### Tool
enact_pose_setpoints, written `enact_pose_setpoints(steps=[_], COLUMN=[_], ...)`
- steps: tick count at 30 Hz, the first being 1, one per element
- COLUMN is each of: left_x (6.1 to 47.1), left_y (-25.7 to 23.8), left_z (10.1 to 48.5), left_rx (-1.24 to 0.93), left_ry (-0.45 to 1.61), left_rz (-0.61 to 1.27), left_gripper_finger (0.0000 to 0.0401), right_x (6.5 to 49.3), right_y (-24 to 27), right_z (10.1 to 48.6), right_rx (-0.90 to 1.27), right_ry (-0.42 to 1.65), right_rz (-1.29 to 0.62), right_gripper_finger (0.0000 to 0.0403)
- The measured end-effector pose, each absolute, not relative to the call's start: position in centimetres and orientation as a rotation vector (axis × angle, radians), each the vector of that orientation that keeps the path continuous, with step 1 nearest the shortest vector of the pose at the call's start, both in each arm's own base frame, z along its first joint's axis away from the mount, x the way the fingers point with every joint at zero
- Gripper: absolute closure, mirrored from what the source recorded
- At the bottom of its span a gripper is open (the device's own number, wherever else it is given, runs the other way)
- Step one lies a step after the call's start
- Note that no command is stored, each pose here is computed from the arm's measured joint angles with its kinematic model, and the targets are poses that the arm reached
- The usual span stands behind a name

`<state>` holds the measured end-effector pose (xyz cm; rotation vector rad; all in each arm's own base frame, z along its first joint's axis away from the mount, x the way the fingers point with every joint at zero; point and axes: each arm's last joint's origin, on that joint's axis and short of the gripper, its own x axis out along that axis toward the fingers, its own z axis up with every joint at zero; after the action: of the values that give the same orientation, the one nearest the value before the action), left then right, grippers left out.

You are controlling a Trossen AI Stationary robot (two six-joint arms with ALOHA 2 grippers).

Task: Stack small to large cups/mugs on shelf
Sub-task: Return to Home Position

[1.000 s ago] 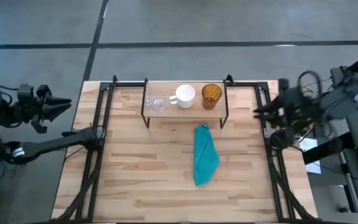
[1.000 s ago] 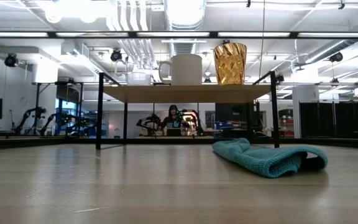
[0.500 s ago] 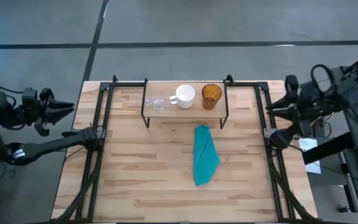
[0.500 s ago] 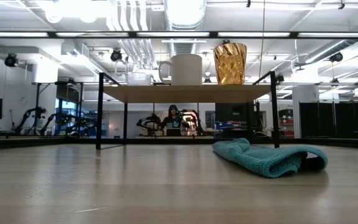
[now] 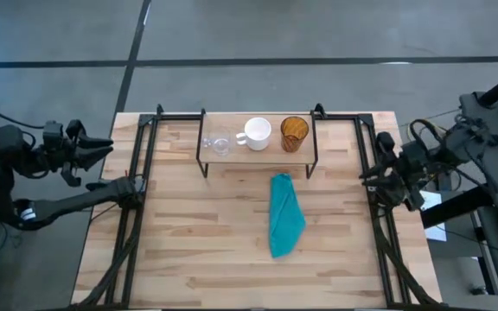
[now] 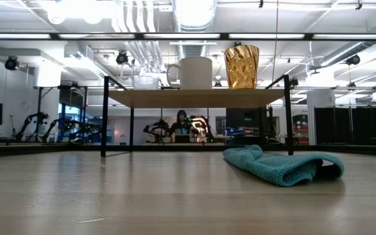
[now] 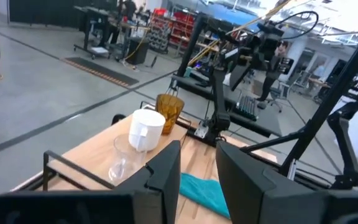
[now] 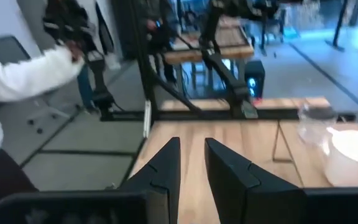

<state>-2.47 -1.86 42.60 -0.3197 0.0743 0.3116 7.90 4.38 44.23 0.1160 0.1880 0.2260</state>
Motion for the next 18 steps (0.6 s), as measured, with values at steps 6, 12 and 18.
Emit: enact_pose_setpoints(steps=[6,12,18], left_x=[-2.8,-3.5,-3.7], left_y=[-2.0,-2.4,-2.5], left_z=[40.5,37.4,34.3], left_rx=[-0.318,-0.304,-0.368], left_ry=[0.069,0.001,-0.063], left_rz=[0.311,0.302,0.283], left_gripper_finger=[0.0312,0.0312,0.0312], right_x=[7.2,6.8,7.1], right_y=[3.9,3.6,3.9], right_z=[41.2,38.2,35.6], right_rx=[0.150,0.183,0.174], right_ry=[0.090,0.048,0.012], right_rz=[0.238,0.243,0.263], right_gripper_finger=[0.0335,0.0335,0.0335])
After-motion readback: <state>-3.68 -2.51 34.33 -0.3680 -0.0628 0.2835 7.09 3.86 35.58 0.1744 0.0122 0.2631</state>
